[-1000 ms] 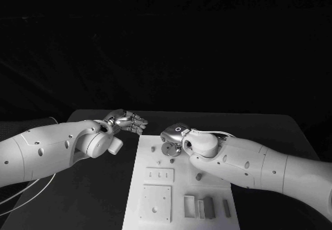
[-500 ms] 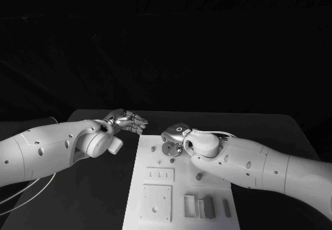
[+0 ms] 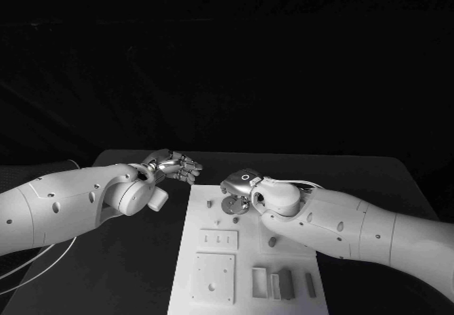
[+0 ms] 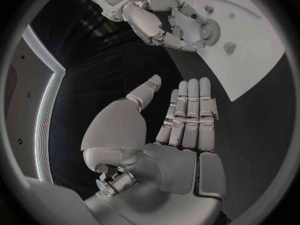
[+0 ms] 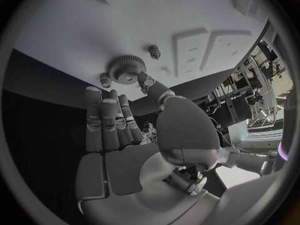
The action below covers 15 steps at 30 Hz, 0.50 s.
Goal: Assemble the parts on the task board
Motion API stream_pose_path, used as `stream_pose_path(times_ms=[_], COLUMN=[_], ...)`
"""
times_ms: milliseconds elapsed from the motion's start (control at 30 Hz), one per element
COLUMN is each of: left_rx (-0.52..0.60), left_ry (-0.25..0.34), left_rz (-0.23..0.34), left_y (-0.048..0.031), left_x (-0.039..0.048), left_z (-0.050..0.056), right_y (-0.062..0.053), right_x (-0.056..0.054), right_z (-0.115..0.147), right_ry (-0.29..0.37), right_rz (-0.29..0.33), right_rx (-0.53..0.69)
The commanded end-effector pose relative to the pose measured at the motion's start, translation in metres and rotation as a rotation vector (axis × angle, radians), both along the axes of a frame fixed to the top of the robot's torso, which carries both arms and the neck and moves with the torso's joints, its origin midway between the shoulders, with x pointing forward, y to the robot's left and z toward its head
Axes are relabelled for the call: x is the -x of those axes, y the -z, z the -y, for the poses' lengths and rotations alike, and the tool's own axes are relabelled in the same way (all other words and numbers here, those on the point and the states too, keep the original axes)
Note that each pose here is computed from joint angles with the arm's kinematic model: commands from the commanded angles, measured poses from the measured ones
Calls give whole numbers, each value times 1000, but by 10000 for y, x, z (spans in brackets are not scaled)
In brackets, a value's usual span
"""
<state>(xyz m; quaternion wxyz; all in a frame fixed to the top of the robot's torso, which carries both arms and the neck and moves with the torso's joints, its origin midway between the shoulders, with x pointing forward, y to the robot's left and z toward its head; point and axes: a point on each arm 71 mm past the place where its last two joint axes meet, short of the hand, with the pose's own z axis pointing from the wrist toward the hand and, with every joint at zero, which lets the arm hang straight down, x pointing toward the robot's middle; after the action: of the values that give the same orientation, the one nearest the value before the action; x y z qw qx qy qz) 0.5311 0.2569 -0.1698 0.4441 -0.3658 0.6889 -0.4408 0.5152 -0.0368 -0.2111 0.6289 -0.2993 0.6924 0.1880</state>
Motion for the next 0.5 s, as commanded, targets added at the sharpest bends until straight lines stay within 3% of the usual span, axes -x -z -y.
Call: stream_pose_path(times_ms=[33, 500], left_rx=[5, 0], left_ry=[18, 1], left_rz=[2, 7], left_y=[-14, -20], left_x=[4, -4], left_z=[24, -47], right_y=[-7, -88], right_x=[10, 127], right_z=[-2, 150], right_ry=[-11, -23], right_rz=[9, 11], right_rx=[-11, -88])
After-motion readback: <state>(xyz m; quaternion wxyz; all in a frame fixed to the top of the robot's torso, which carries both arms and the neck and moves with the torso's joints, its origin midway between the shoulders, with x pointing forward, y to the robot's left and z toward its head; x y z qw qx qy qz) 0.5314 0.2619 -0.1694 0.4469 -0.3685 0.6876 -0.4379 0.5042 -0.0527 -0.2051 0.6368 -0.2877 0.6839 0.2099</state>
